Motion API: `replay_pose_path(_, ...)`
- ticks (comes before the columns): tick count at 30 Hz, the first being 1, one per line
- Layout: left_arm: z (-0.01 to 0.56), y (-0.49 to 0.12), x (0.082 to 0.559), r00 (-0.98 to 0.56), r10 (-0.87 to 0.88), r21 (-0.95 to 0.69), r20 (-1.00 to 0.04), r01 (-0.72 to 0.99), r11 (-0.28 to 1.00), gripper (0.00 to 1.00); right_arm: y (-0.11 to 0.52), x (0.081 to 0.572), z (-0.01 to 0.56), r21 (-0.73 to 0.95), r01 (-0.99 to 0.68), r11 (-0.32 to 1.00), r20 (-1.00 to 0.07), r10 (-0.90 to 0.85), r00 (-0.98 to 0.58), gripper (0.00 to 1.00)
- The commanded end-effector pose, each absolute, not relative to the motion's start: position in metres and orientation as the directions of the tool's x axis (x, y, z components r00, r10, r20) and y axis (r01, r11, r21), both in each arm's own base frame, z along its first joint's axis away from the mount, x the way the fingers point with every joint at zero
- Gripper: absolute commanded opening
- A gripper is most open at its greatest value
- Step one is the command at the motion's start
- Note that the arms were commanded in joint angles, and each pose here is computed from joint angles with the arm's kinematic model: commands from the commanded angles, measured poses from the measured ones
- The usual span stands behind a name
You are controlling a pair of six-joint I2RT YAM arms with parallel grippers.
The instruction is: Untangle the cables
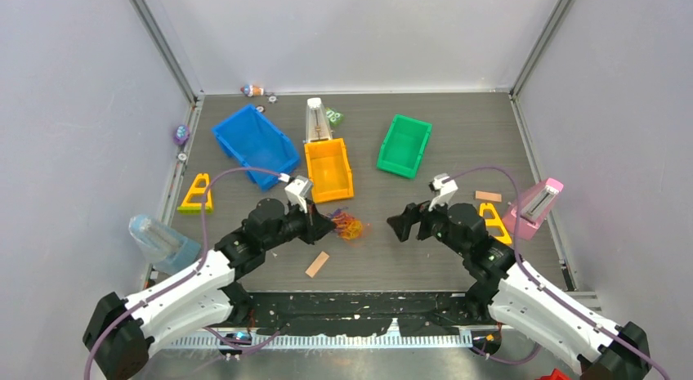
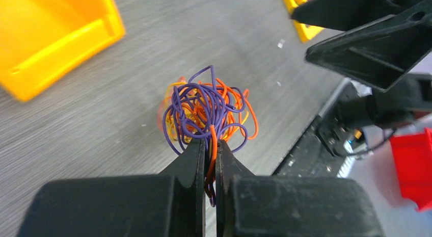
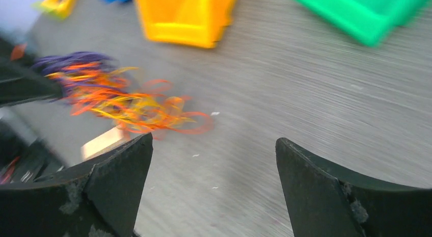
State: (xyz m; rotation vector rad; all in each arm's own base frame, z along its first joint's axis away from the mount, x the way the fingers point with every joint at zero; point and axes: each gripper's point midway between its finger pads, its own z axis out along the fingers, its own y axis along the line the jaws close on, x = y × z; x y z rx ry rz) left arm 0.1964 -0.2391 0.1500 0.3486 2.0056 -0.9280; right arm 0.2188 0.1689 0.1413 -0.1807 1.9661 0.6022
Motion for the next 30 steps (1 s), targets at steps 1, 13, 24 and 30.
replay_pose_path(1,0.196,-0.281,0.169,-0.519,-0.064,-0.499,-0.852,0.77,0.397,0.0,0.241,0.183,0.191,0.32,-0.795,0.516,-0.936,0.041,-0.35,0.95)
replay_pose_path(13,0.227,-0.303,0.147,-0.514,-0.049,-0.514,-0.856,0.839,0.179,0.0,0.28,0.159,0.193,0.352,-0.898,0.263,-0.925,-0.045,-0.376,0.8)
replay_pose_path(24,0.218,-0.301,0.161,-0.539,-0.08,-0.539,-0.838,0.801,0.261,0.55,0.26,0.187,0.185,0.333,-0.814,0.476,-0.915,-0.043,-0.4,0.06)
replay_pose_path(30,0.202,-0.284,0.176,-0.521,-0.123,-0.522,-0.845,0.754,0.399,0.93,0.231,0.21,0.199,0.356,-0.672,0.649,-0.919,0.114,-0.377,0.05)
